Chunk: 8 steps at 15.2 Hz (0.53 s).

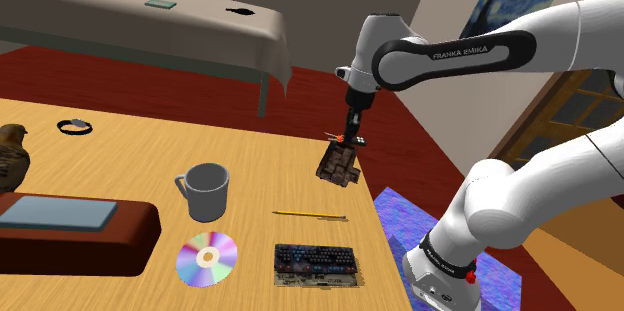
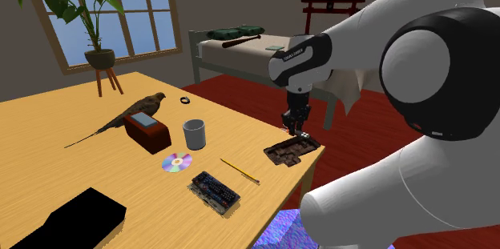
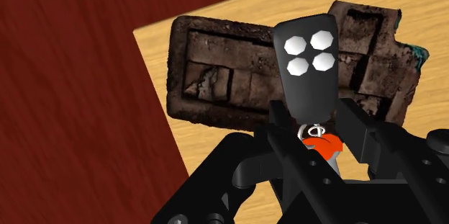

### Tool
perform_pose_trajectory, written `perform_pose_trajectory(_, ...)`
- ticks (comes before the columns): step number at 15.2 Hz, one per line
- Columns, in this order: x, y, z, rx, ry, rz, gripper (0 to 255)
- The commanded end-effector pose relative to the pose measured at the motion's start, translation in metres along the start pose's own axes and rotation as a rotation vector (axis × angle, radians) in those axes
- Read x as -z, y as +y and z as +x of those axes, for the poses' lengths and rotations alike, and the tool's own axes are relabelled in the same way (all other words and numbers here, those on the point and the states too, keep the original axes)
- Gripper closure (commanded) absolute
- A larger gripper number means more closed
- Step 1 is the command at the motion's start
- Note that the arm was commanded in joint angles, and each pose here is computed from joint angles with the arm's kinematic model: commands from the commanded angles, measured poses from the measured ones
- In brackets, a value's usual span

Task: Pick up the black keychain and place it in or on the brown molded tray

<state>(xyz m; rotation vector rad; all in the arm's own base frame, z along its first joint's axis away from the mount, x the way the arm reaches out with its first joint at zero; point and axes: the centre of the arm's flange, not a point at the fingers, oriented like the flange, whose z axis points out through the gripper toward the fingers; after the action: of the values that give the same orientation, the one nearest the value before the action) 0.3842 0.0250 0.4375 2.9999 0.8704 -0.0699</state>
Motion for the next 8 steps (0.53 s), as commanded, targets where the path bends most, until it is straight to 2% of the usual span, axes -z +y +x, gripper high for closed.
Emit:
perform_pose_trajectory(1,-0.01,0.0,-0.001,0.0,0.0,0.0,255)
perform_pose_trajectory(8,-0.047,0.0,0.001,0.0,0.0,0.0,255)
